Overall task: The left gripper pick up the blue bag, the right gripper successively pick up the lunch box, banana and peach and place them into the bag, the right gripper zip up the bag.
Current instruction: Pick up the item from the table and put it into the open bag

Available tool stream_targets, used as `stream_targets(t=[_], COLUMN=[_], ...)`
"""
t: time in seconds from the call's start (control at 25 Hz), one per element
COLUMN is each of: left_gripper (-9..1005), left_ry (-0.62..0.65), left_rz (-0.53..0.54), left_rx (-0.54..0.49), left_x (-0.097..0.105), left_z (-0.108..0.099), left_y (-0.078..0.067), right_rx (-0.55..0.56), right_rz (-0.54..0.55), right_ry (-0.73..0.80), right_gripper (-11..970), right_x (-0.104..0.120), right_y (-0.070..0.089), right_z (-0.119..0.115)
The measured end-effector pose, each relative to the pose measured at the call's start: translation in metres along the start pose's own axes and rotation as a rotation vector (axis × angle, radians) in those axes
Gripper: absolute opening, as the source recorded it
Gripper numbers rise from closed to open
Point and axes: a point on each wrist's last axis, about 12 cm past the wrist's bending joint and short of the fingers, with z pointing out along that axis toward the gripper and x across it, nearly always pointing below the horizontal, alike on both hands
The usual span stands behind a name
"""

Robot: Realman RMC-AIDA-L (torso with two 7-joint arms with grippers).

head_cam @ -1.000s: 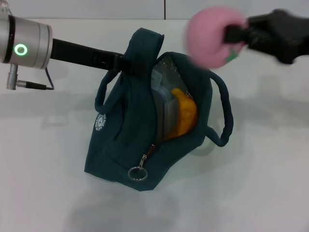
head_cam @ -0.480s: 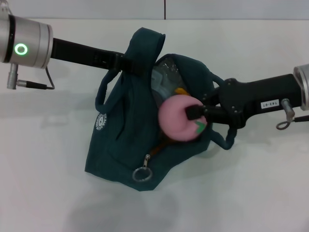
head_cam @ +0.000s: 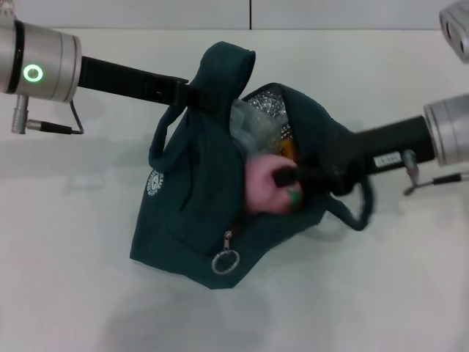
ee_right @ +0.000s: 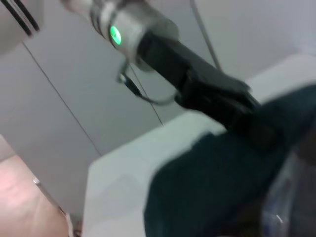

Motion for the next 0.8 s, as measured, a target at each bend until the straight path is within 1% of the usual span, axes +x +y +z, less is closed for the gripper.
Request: stream_targets(t=[0.12,0.2,0.24,0.32,0.4,0.64,0.8], left_gripper=[50,50,50,50,50,50,50], left_ry=[0.0,0.001,0.002,0.004,0.005,0.005,0.005], left_rz=[0.003,0.004,0.004,0.005,0.006,0.008,0.003], left_rx=[0.003,0.009,0.01,0.014,0.016,0.016,0.014], left_x=[0.0,0.001,0.001,0.002,0.002,0.002,0.004], left_z=[0.001,0.004,0.004,0.006,0.006,0.006,0.005], left_y=[-0.001,-0.002,-0.002,-0.003,-0.003,-0.003,-0.002], right_rx=[-0.013,-0.01,-0.002,0.024,0.024,0.0,-0.054], right_rz=[-0.024,-0.031,-0.033,-0.008,-0.001,-0.012,-0.043], right_ry=[-0.038,-0.036,-0.019,0.06,0.073,0.09,0.064], right_gripper=[46,47,47,48,49,154,293], right_x=[-0.008,-0.009,-0.009,-0.005,-0.004,-0.006,-0.011], right_y=[0.0,-0.001,-0.002,-0.008,-0.009,-0.006,0.003], right_z=[0.005,0.009,0.013,0.029,0.032,0.038,0.029])
